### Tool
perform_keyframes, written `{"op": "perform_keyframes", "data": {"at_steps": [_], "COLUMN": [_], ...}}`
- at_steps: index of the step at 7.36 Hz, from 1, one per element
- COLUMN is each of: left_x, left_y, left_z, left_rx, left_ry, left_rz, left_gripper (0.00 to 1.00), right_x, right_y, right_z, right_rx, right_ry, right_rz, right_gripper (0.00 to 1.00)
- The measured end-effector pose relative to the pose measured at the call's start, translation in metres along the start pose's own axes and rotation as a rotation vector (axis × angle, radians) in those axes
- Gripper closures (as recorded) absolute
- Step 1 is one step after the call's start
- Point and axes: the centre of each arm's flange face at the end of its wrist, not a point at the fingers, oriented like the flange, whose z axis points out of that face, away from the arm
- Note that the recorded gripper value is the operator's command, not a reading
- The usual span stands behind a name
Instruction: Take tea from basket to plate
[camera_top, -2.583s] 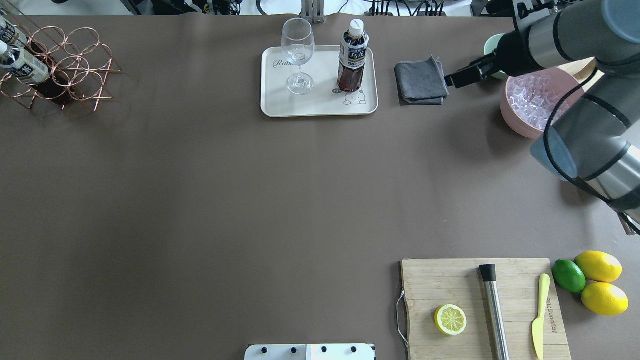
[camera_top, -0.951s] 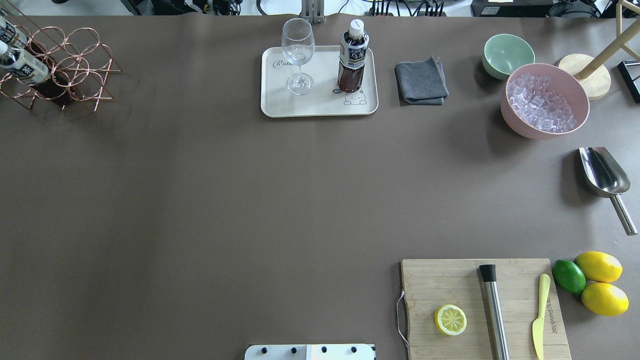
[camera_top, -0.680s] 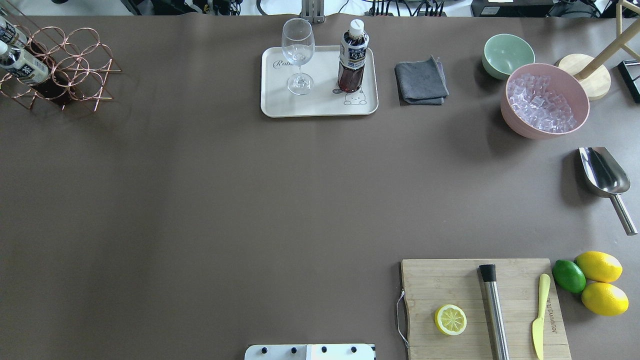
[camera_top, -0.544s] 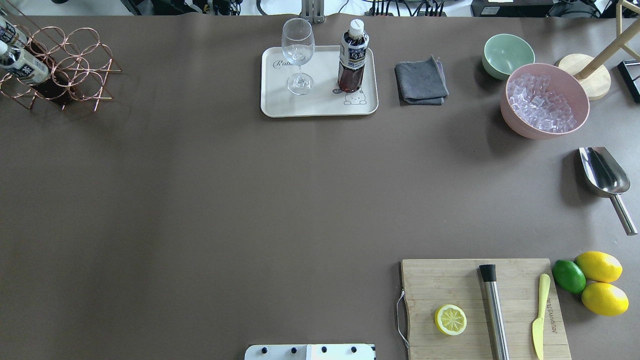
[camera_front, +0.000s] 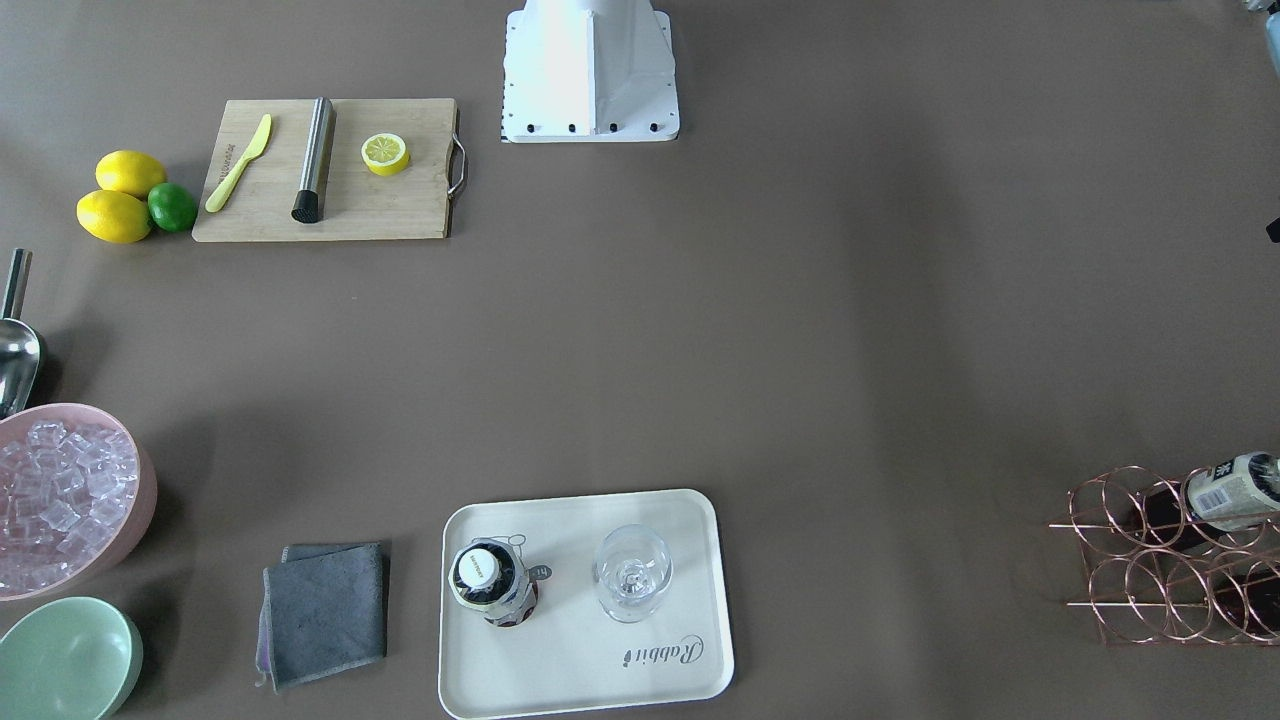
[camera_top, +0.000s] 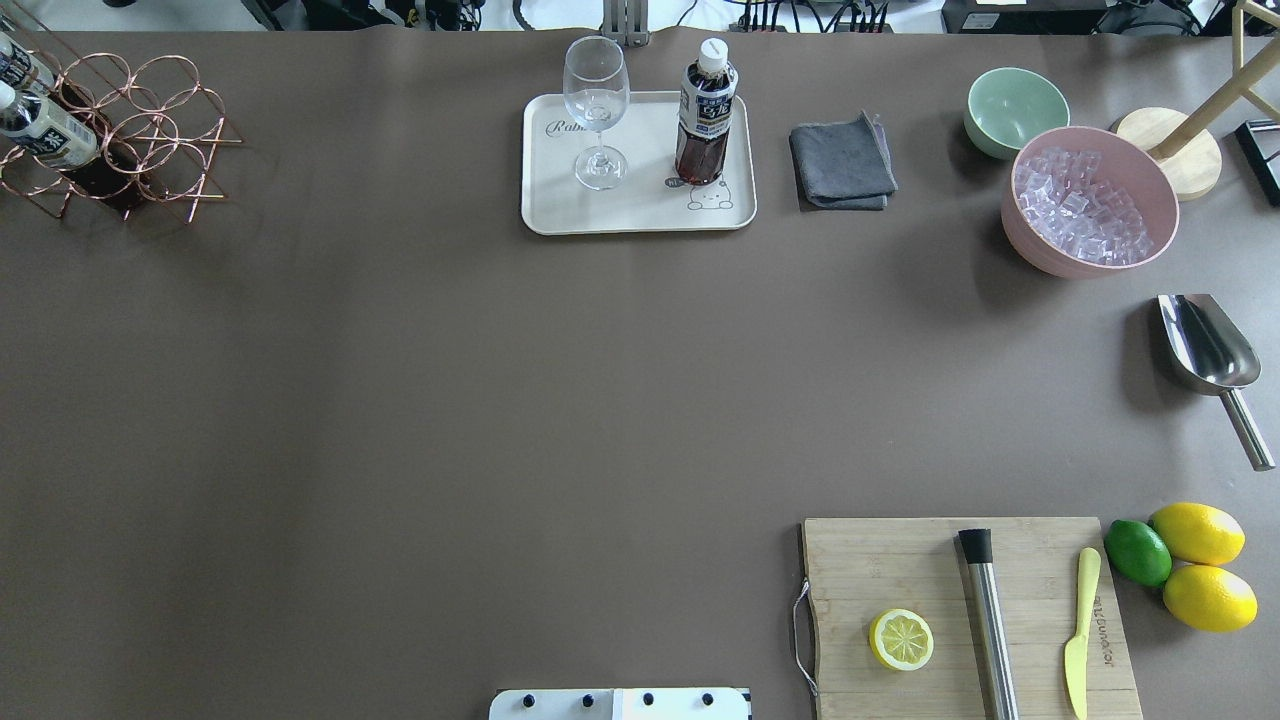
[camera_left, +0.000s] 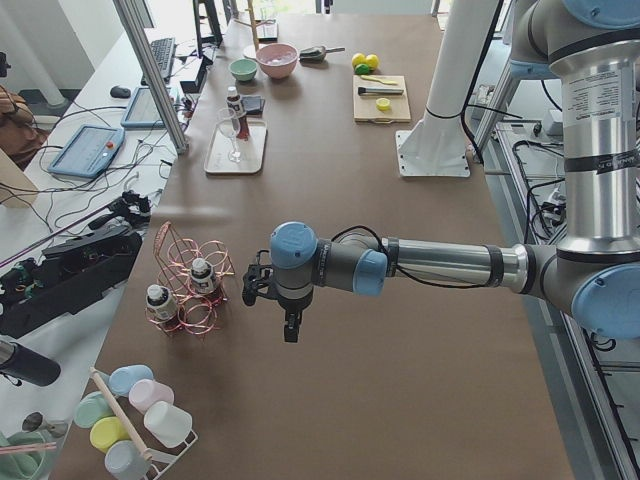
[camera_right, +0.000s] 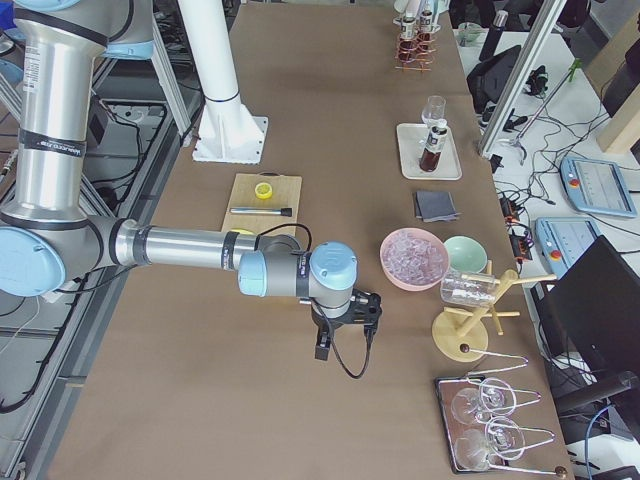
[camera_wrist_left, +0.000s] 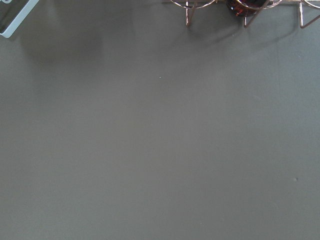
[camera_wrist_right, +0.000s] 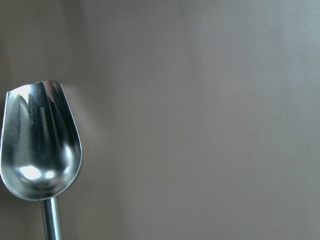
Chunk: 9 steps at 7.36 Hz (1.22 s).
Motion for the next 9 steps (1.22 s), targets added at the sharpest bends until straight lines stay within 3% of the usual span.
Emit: {"op": "perform_keyframes", "data": {"at_steps": [9], "left_x": [-0.001], "left_y": [0.000], "left_z": [0.001], "left_rx": [-0.002], "left_ry": [0.000], "left_rz": [-0.003], "left_gripper": [0.02], "right_x": [0.015], "right_y": [0.012], "right_z": [0.002], "right_rx": [-0.005], "right_ry": [0.002], "right_rz": [0.029], "right_gripper": [0.00]}}
